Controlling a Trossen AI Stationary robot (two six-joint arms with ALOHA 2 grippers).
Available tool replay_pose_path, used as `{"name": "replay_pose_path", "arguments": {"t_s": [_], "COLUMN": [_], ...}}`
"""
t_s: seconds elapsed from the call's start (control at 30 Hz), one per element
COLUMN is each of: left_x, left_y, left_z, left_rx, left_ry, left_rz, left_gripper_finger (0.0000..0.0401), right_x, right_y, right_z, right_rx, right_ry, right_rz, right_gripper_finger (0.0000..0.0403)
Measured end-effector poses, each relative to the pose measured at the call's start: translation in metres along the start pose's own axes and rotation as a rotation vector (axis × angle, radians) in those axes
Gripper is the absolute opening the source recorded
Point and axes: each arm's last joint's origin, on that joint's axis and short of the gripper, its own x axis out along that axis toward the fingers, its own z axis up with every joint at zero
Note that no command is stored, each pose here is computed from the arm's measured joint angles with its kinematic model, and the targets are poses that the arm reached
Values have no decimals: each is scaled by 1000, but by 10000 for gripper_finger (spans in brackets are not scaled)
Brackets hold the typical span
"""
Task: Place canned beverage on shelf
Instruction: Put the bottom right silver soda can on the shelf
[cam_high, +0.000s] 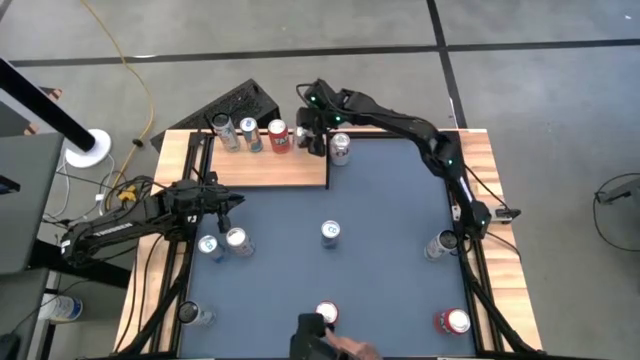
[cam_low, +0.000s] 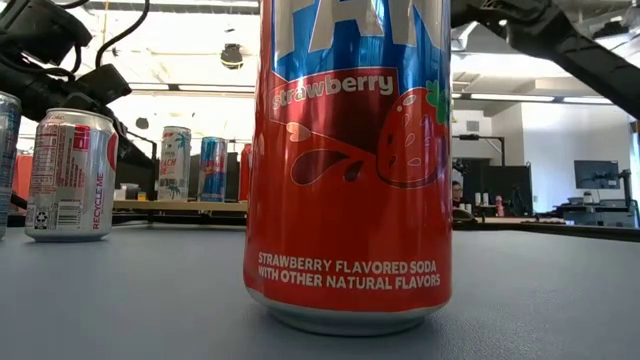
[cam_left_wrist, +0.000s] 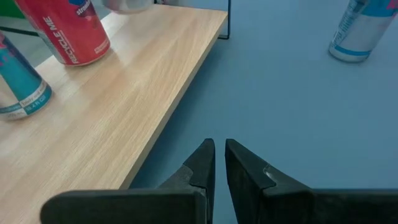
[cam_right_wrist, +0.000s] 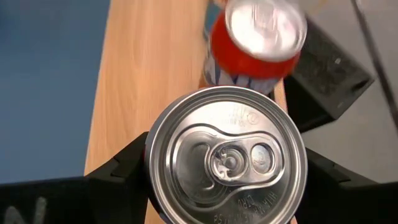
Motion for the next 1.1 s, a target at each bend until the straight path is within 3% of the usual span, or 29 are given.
{"name": "replay_pose_path", "arguments": {"t_s": [0.77,1.1], "left_x": [0,0], "left_y": [0,0], "left_z": [0,0], "left_rx": [0,0], "left_ry": [0,0], "left_rz": [0,0], "left_gripper_finger": [27,27], "right_x": [9,6], "right_y": [-24,-21], "right_z": [-23,-18], "right_rx": [3,-149], "right_ry": [60,54], "right_rz": [-1,5], "right_gripper_finger": [272,272]}}
